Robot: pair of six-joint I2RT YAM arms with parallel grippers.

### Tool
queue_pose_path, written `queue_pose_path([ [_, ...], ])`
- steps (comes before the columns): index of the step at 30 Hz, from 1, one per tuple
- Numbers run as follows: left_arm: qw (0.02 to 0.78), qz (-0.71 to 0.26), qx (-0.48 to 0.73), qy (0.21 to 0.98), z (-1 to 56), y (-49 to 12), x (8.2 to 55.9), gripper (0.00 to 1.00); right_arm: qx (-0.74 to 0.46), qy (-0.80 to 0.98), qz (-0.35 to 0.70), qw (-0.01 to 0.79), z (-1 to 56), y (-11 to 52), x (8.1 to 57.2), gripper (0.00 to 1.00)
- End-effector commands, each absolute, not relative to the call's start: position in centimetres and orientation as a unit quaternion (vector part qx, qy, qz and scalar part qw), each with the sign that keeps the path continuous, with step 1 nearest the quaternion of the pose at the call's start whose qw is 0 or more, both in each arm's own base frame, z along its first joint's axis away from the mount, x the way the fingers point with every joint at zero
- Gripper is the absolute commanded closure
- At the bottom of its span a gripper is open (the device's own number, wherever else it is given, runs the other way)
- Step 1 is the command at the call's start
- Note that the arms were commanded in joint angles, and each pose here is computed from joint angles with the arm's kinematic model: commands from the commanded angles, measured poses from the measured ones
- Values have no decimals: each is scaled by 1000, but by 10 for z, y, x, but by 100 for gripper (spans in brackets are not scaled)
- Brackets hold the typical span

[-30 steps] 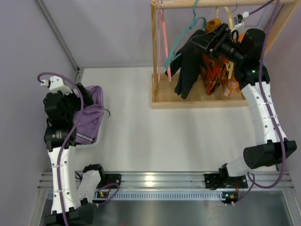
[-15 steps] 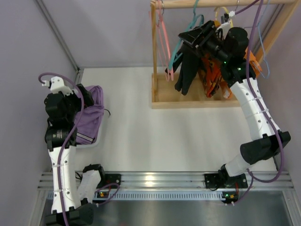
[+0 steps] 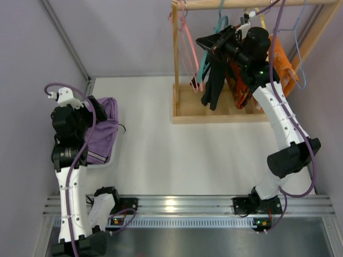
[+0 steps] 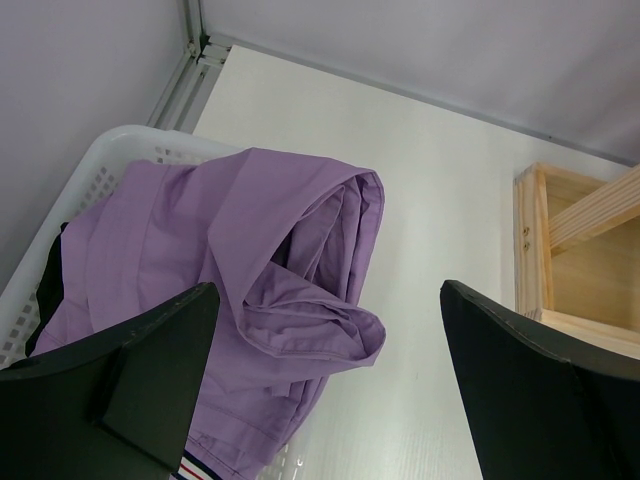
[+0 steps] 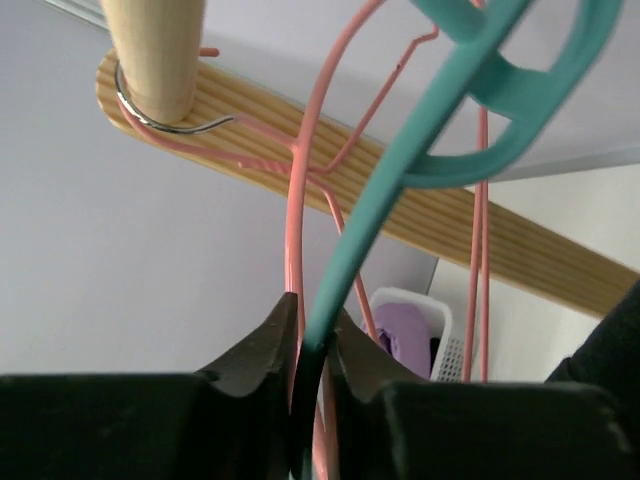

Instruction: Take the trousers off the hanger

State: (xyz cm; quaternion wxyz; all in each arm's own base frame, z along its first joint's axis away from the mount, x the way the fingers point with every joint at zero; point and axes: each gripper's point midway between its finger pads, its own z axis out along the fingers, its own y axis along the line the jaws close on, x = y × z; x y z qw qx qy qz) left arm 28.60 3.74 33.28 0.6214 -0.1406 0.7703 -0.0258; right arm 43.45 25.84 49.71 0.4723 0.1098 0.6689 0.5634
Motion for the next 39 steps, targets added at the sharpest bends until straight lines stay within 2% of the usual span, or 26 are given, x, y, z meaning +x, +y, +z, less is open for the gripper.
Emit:
queue_pose_path([
  [1, 633, -22, -139, 761, 340, 39, 285, 1, 70, 604, 598, 522, 559, 252, 412, 92],
  [2, 633, -24, -140, 761, 340, 38, 286, 1, 68, 596, 604, 525, 566, 249, 408, 100],
  [13, 634, -30, -141, 760, 343, 36, 288, 2, 11, 515, 663, 544, 638, 230, 342, 100],
  [21, 646, -17, -138, 751, 353, 40, 283, 1, -42, 481, 677, 555, 656, 225, 305, 100],
  [30, 665, -26, -98, 740, 363, 31, 284, 1, -73, 502, 666, 547, 627, 224, 282, 100],
  [35, 683, -43, -11, 729, 370, 10, 282, 1, -67, 524, 656, 539, 601, 214, 267, 100],
  [39, 719, -13, 94, 688, 374, -4, 272, 1, -62, 538, 650, 534, 582, 207, 256, 100],
])
